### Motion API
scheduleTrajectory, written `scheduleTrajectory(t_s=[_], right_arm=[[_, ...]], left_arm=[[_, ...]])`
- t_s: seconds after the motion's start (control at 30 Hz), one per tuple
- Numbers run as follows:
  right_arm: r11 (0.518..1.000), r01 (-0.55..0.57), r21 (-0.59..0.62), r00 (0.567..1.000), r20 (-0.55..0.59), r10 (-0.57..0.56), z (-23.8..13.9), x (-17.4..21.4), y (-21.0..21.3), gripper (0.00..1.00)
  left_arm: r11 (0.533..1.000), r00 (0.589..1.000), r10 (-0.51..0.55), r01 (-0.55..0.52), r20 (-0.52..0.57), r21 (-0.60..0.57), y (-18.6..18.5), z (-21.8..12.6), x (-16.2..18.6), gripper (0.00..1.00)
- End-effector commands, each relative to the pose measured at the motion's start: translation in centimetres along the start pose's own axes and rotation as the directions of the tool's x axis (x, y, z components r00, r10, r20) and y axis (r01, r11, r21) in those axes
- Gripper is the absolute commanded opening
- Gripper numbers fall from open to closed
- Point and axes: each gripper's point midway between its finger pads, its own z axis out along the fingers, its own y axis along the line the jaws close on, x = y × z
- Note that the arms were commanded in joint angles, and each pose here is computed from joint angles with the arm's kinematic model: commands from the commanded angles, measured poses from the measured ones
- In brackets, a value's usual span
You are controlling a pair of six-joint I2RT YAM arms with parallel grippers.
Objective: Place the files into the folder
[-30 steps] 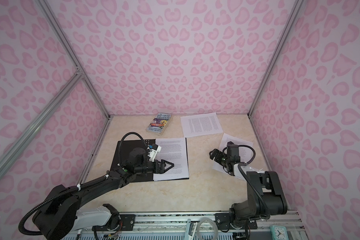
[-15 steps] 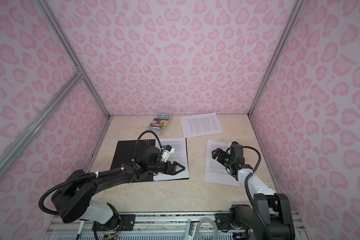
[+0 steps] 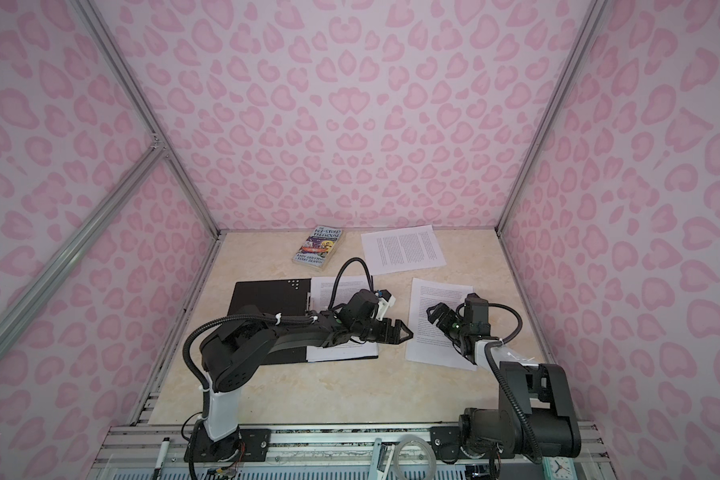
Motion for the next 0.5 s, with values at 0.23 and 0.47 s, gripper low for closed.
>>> scheduleTrajectory(t_s=[0.23, 0.47], right_arm=[[0.999, -0.029, 0.014, 0.999, -0.036, 0.03, -0.5, 1.4, -0.7, 0.97], [0.999, -0.041, -0.005, 0.998, -0.054, 0.041, 0.0, 1.9, -0.6, 0.97]], left_arm=[[0.998, 0.999, -0.052, 0.052, 0.002, -0.022, 1.3, 3.9, -1.6, 0.9], [0.991, 0.993, -0.12, 0.12, -0.008, 0.056, 0.6, 5.2, -2.1, 0.87]])
